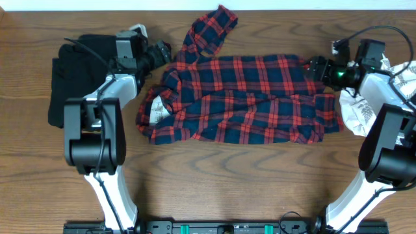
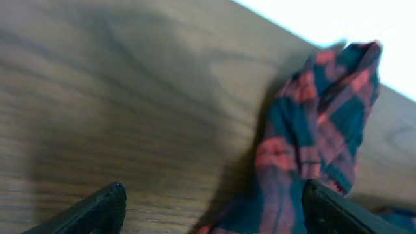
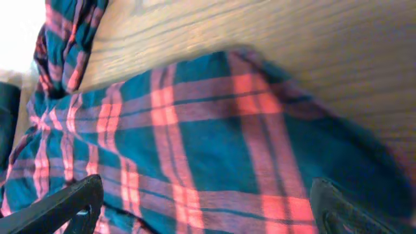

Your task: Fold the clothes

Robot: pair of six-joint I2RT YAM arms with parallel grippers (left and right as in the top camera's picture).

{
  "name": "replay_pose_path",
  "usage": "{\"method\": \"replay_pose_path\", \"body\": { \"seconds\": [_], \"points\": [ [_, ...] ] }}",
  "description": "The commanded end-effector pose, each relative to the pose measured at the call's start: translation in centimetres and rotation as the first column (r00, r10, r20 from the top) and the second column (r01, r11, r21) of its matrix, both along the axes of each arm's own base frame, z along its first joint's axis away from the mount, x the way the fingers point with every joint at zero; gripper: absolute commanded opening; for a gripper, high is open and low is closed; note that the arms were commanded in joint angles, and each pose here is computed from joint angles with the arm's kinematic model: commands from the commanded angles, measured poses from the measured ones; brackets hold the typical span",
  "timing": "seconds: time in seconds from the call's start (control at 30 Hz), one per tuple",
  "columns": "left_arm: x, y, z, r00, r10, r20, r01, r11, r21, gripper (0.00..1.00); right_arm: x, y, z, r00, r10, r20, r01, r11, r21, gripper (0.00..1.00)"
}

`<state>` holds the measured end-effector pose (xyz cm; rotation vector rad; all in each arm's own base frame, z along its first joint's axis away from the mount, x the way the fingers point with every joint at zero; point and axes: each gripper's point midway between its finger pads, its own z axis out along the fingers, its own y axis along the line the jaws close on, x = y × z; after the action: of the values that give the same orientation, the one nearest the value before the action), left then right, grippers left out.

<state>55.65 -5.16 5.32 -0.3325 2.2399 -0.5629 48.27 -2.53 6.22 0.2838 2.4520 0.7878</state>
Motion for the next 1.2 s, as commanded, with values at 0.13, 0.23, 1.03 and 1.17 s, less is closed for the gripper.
{"method": "replay_pose_path", "body": {
  "seconds": [0.13,0.23,1.03,1.17],
  "points": [
    [0.0,-1.0,-1.7,0.999,-0.039,-0.024,0.038,0.999,-0.037,0.86,0.1,-1.9,-0.4,0.999,-0.035,0.007,0.035,0.999,-0.009,0.99],
    [-0.1,-1.2,-1.9,0.998,-0.047,-0.029,0.046,0.998,-0.041,0.86,0.3,-1.9,-1.2,0.999,-0.037,0.002,0.037,0.999,-0.007,0.99],
    [-0.9,-2.2,-4.3,0.994,-0.067,-0.085,0.063,0.997,-0.045,0.86,3.3,-5.4,-5.3,0.988,-0.137,0.069,0.145,0.980,-0.136,0.99],
    [-1.1,-2.2,-5.8,0.992,-0.067,-0.108,0.062,0.997,-0.046,0.86,3.6,-5.5,-5.1,0.987,-0.135,0.086,0.145,0.980,-0.136,0.99]
  ]
}}
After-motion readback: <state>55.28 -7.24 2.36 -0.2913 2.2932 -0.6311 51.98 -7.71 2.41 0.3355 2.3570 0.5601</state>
